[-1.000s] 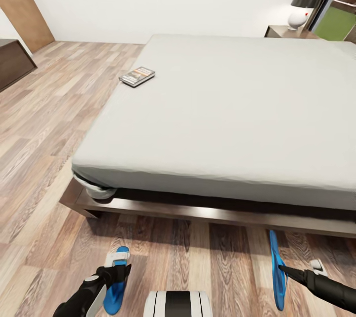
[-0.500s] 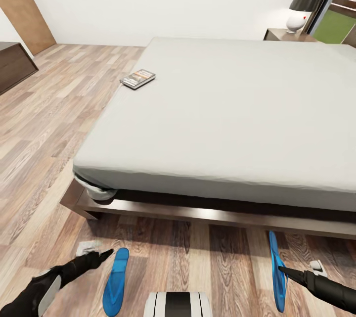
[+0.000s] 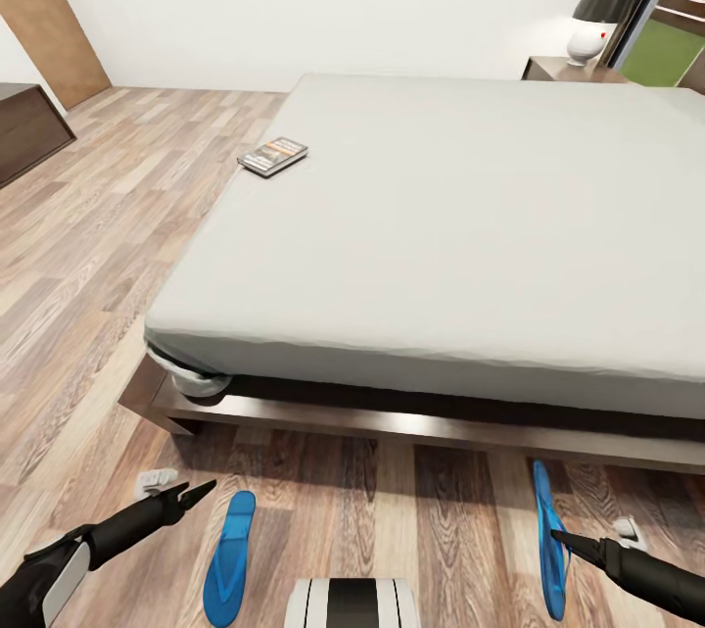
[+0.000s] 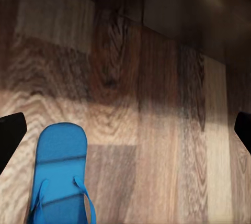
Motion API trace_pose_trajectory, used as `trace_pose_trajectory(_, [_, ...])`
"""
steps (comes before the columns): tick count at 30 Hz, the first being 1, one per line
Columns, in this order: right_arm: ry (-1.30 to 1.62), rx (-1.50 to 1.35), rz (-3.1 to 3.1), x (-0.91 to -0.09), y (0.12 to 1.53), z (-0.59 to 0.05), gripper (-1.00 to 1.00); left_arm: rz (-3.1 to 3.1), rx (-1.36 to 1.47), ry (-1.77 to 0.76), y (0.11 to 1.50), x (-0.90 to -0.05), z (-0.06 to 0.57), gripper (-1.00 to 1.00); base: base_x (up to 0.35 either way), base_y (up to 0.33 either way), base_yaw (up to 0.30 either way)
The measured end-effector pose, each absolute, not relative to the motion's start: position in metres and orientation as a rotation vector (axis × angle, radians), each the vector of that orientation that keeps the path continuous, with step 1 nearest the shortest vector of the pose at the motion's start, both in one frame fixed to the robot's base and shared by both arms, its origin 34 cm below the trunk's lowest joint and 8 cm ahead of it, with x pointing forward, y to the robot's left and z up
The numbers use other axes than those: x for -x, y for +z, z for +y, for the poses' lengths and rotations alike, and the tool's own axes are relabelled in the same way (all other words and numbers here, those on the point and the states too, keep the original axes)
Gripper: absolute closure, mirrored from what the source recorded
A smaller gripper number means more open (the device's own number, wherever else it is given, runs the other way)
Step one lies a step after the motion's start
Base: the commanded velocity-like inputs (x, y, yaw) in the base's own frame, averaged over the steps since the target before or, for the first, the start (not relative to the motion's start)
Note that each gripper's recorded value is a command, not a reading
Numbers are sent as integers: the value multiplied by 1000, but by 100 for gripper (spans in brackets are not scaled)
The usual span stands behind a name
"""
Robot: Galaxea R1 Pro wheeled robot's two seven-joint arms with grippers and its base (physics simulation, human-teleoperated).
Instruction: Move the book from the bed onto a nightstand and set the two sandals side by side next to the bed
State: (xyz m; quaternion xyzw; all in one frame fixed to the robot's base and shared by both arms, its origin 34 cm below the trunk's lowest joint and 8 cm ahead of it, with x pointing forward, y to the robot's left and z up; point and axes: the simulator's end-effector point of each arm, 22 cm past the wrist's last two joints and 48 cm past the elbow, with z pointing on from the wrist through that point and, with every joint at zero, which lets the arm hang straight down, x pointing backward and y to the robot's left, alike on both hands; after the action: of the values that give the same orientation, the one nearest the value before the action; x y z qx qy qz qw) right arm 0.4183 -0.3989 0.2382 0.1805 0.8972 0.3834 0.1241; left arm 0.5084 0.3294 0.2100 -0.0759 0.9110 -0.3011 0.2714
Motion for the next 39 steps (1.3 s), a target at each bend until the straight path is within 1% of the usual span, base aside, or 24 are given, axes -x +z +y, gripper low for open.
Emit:
trace_pose_trajectory(4, [748, -516, 2766, -405, 200, -442, 100, 2454, 204, -814, 210, -508, 329, -100, 0, 0, 0])
trace_pose_trajectory(5, [590, -504, 2805, -401, 188, -462, 100, 2454, 205, -814, 210, -508, 329, -100, 0, 0, 0])
trace_pose_trajectory(6, [498, -508, 2826, -398, 182, -474, 100, 2454, 205, -815, 210, -508, 328, -100, 0, 0, 0])
trace_pose_trajectory(9, [386, -520, 2853, -393, 174, -485, 100, 2452, 204, -816, 210, -508, 327, -100, 0, 0, 0])
trace_pose_trajectory(13, [315, -533, 2876, -387, 166, -488, 100, 2453, 205, -817, 210, -508, 327, -100, 0, 0, 0])
trace_pose_trajectory(18, [109, -596, 2950, -351, 143, -496, 100, 2452, 205, -818, 210, -508, 326, -100, 0, 0, 0])
trace_pose_trajectory(23, [-77, -599, 2953, -331, 136, -516, 100, 2451, 206, -821, 210, -508, 325, -100, 0, 0, 0])
trace_pose_trajectory(27, [-110, -605, 2955, -327, 135, -518, 100, 2453, 206, -821, 209, -508, 325, -100, 0, 63, 0])
trace_pose_trajectory(39, [-112, -603, 2957, -327, 135, -518, 100, 2454, 205, -825, 209, -507, 322, -100, 0, 271, 0])
